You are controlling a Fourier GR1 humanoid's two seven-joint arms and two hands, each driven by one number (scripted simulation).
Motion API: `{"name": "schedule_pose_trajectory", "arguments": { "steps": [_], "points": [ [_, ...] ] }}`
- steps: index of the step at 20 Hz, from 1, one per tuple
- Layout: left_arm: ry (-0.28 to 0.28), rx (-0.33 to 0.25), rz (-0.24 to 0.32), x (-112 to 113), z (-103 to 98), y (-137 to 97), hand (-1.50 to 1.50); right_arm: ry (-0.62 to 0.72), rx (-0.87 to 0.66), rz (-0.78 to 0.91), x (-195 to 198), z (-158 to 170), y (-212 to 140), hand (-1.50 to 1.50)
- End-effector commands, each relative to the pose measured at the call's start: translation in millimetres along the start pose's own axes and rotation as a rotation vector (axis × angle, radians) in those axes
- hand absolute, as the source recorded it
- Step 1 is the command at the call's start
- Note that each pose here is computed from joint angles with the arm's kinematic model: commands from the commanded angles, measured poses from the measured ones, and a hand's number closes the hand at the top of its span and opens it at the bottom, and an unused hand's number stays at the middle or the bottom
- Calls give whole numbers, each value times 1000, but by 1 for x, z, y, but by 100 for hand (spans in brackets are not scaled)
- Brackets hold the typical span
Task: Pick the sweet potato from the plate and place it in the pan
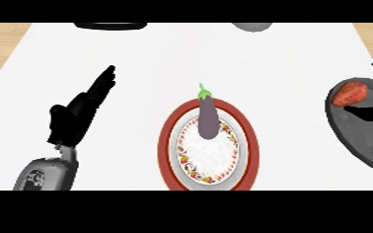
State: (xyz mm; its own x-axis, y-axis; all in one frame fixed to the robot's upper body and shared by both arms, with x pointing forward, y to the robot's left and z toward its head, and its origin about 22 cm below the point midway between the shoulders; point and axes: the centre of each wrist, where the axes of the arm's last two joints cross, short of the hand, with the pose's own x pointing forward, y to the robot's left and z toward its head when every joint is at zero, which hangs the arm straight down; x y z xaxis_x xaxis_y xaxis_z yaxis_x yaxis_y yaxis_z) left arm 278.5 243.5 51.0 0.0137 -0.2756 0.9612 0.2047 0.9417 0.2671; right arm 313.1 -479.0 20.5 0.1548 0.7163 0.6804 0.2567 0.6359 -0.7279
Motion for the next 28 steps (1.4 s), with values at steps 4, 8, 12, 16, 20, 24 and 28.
{"name": "schedule_pose_trajectory", "arguments": {
  "steps": [4,8,12,16,20,24,28],
  "points": [
    [-3,-5,-4,8,1,-1,0,-78,-108,-368,-3,-4,-16,-150],
    [0,7,-3,9,7,1,0,-35,-72,-500,-22,9,-25,-150],
    [-3,16,6,6,-2,8,0,-90,-23,-559,-47,32,-79,-150],
    [-1,14,8,-9,7,6,0,-150,-10,-589,-68,59,-94,-150],
    [11,36,-7,-3,8,-1,0,-230,-48,-587,-89,89,-98,-150],
    [20,25,10,1,3,-1,0,-219,-38,-618,-103,111,-101,-150],
    [14,20,3,6,10,0,0,-230,-49,-635,-110,121,-93,-150]
  ]
}}
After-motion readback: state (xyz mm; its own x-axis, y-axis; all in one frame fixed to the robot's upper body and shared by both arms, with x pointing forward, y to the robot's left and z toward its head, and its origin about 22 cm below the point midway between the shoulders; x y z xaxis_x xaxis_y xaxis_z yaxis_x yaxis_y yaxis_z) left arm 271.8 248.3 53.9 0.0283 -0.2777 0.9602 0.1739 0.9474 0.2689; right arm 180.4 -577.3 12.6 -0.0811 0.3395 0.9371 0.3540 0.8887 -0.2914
